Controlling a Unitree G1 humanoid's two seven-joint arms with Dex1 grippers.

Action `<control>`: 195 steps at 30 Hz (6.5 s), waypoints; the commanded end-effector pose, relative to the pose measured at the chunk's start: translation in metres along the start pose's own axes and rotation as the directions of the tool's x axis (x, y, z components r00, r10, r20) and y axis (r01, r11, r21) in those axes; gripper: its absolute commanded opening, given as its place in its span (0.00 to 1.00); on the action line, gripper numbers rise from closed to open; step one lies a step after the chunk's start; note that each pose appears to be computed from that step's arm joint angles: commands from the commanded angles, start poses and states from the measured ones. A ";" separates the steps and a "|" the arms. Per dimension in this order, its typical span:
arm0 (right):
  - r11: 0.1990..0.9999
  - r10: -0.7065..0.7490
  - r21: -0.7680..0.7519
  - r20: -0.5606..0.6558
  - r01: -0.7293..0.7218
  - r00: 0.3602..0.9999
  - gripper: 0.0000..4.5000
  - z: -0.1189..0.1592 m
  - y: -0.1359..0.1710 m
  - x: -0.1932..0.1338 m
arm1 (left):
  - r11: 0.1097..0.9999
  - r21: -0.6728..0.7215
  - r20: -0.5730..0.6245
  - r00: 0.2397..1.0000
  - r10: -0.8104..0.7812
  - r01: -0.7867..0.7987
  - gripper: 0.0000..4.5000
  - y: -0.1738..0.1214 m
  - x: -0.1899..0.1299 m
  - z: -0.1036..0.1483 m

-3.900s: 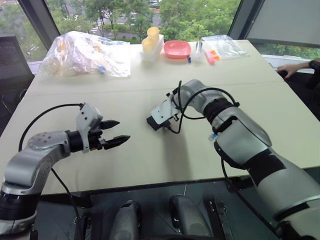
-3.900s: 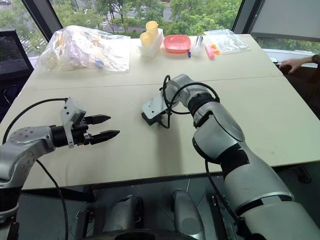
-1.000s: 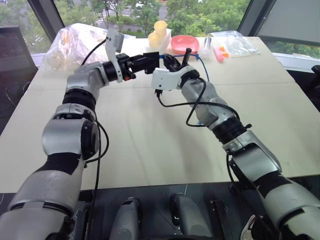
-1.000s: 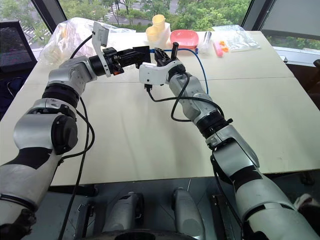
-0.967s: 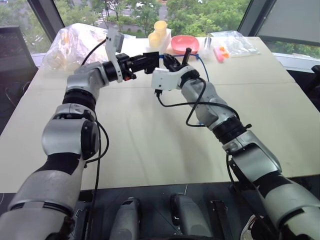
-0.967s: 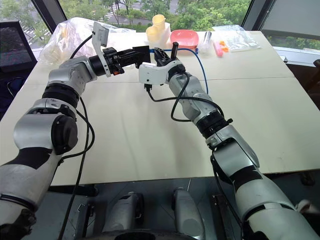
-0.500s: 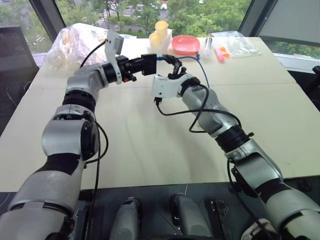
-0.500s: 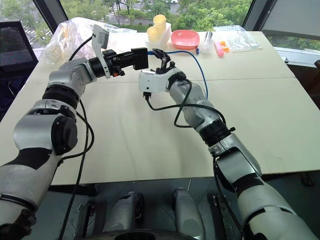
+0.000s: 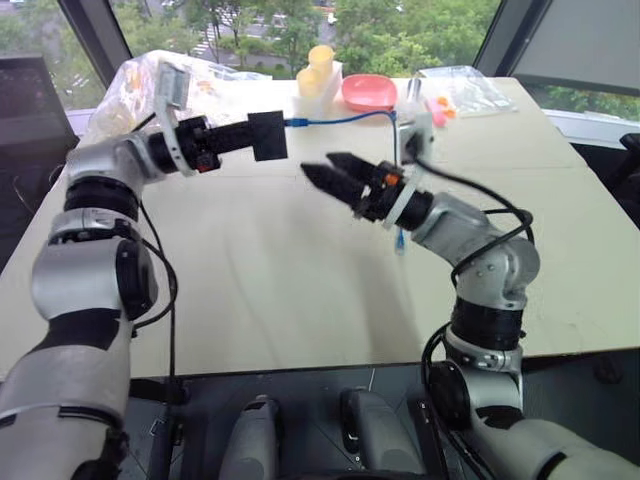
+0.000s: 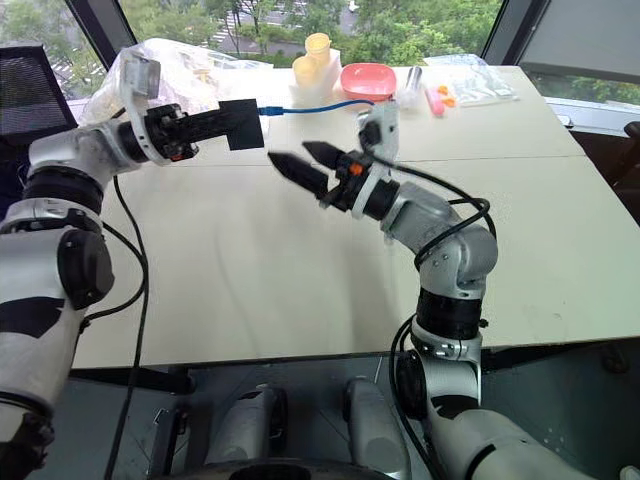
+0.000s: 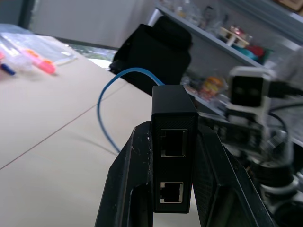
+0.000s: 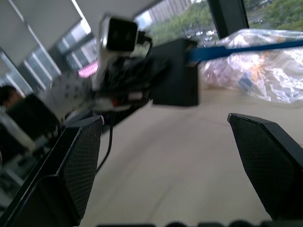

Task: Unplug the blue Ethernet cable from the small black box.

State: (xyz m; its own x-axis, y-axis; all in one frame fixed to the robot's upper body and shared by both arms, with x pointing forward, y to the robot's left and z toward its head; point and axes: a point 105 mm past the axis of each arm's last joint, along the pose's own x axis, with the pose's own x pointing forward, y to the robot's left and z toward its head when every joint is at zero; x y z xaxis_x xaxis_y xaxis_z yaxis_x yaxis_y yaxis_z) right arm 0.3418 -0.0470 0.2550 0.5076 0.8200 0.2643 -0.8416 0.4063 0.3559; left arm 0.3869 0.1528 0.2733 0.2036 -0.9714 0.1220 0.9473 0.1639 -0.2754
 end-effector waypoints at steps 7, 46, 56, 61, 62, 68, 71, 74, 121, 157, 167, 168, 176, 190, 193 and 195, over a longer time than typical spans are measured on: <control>0.992 0.100 0.071 0.048 -0.103 0.994 0.97 0.008 0.013 0.016 | 0.994 -0.005 -0.004 0.994 -0.109 0.109 0.11 -0.023 -0.004 0.004; 0.986 0.110 0.119 0.078 -0.118 0.991 0.68 0.001 0.011 0.028 | 0.989 -0.037 -0.008 0.989 -0.145 0.145 0.11 -0.026 -0.002 -0.006; 0.987 0.108 0.116 0.060 -0.114 0.992 0.01 -0.004 0.011 0.029 | 0.989 -0.035 -0.015 0.990 -0.143 0.142 0.11 -0.026 -0.001 -0.007; 0.986 0.109 0.122 0.061 -0.116 0.992 0.01 -0.005 0.010 0.028 | 0.991 -0.022 -0.007 0.991 -0.132 0.132 0.11 -0.025 -0.003 -0.003; 0.986 0.104 0.127 0.069 -0.112 0.992 0.01 -0.003 0.009 0.027 | 0.992 -0.016 -0.006 0.992 -0.126 0.126 0.11 -0.024 -0.004 -0.001; 0.988 0.055 0.140 0.098 -0.068 0.994 0.01 0.004 -0.003 0.019 | 0.996 0.010 0.013 0.996 -0.093 0.093 0.11 -0.022 -0.012 0.007; 0.988 0.062 0.134 0.086 -0.074 0.994 0.01 0.002 -0.002 0.019 | 0.995 0.007 0.015 0.995 -0.101 0.101 0.11 -0.023 -0.010 0.007; 0.987 0.094 0.126 0.075 -0.103 0.993 0.10 -0.001 0.005 0.023 | 0.992 -0.006 0.005 0.992 -0.128 0.128 0.11 -0.025 -0.004 0.002; 0.943 -0.283 0.211 0.111 0.255 0.953 0.02 0.007 -0.070 -0.043 | 0.995 0.101 -0.010 1.000 0.006 -0.005 0.11 -0.009 -0.012 0.010; 0.537 -0.680 0.454 -0.266 0.711 0.683 0.99 -0.052 -0.079 -0.133 | 0.764 0.378 0.115 0.845 0.522 -0.523 0.11 0.056 0.103 -0.146; 0.667 -0.721 -0.285 -0.478 0.688 0.501 1.00 -0.047 -0.072 -0.176 | 0.746 0.385 0.161 0.836 0.525 -0.543 0.77 0.055 0.098 -0.139; 0.703 -0.699 -0.356 -0.505 0.615 0.506 1.00 -0.041 -0.064 -0.179 | 0.744 0.387 0.166 0.835 0.525 -0.545 0.83 0.055 0.097 -0.138; 0.668 -0.699 -0.744 -0.620 0.015 0.356 1.00 -0.030 -0.058 -0.207 | 0.718 0.403 0.177 0.818 0.548 -0.568 1.00 0.054 0.088 -0.139; 0.160 -0.833 -0.680 -0.482 -0.715 0.272 1.00 0.030 -0.110 -0.207 | 0.703 0.387 0.222 0.800 0.558 -0.597 1.00 0.050 0.083 -0.134; 0.219 -0.802 -0.839 -0.446 -0.498 0.398 1.00 0.035 -0.106 -0.188 | 0.697 0.384 0.236 0.794 0.560 -0.606 1.00 0.049 0.081 -0.130; 0.317 -0.774 -0.890 -0.442 -0.327 0.453 1.00 0.031 -0.101 -0.182 | 0.692 0.384 0.249 0.790 0.559 -0.611 1.00 0.048 0.079 -0.126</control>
State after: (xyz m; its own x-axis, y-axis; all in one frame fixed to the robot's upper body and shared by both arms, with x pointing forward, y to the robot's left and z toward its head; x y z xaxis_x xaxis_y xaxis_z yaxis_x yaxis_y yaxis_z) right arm 0.3407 -0.2509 0.1739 0.7564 0.2118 -0.6188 -0.6447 0.0814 -0.7601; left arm 0.4175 0.0575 0.1352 0.7513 -0.6472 0.1291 0.6409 0.7622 0.0913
